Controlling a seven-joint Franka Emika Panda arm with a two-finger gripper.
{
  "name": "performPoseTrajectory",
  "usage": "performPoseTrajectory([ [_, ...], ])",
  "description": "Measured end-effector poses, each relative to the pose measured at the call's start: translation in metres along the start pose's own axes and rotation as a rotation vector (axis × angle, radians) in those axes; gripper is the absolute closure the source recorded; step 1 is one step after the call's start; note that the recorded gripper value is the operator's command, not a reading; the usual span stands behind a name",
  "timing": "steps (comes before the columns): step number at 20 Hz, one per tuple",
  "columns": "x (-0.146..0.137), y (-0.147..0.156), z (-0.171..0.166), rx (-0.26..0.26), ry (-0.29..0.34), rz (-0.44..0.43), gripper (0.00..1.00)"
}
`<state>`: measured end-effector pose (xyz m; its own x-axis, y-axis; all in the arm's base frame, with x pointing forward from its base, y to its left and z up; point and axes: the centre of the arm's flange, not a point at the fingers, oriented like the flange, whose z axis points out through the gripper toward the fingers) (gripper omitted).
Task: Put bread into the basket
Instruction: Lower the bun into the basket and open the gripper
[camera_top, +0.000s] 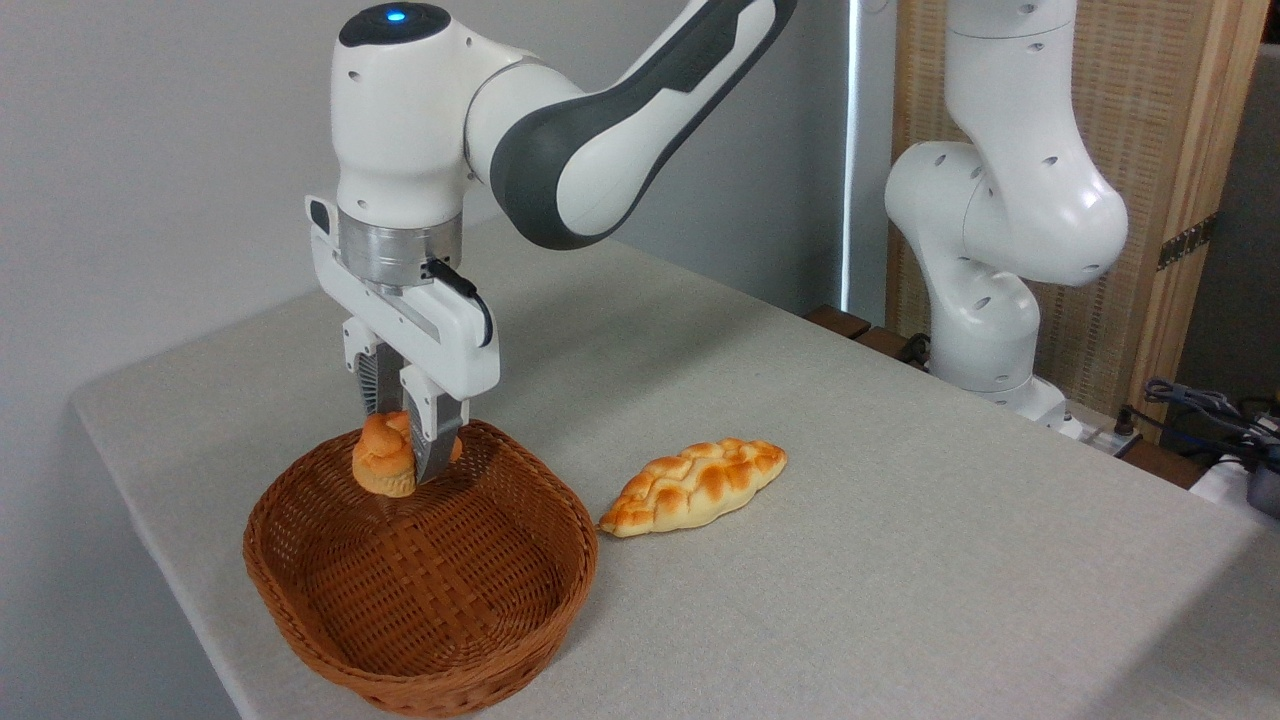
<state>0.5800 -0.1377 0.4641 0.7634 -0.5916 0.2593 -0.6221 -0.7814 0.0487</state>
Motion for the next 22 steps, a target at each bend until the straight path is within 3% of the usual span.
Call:
performPoseTrajectory([
  [12, 0.004, 0.000, -0.019, 0.051, 0.010, 0.035, 0.00],
  [22, 0.002, -0.007, -0.024, 0.057, 0.012, 0.019, 0.00],
])
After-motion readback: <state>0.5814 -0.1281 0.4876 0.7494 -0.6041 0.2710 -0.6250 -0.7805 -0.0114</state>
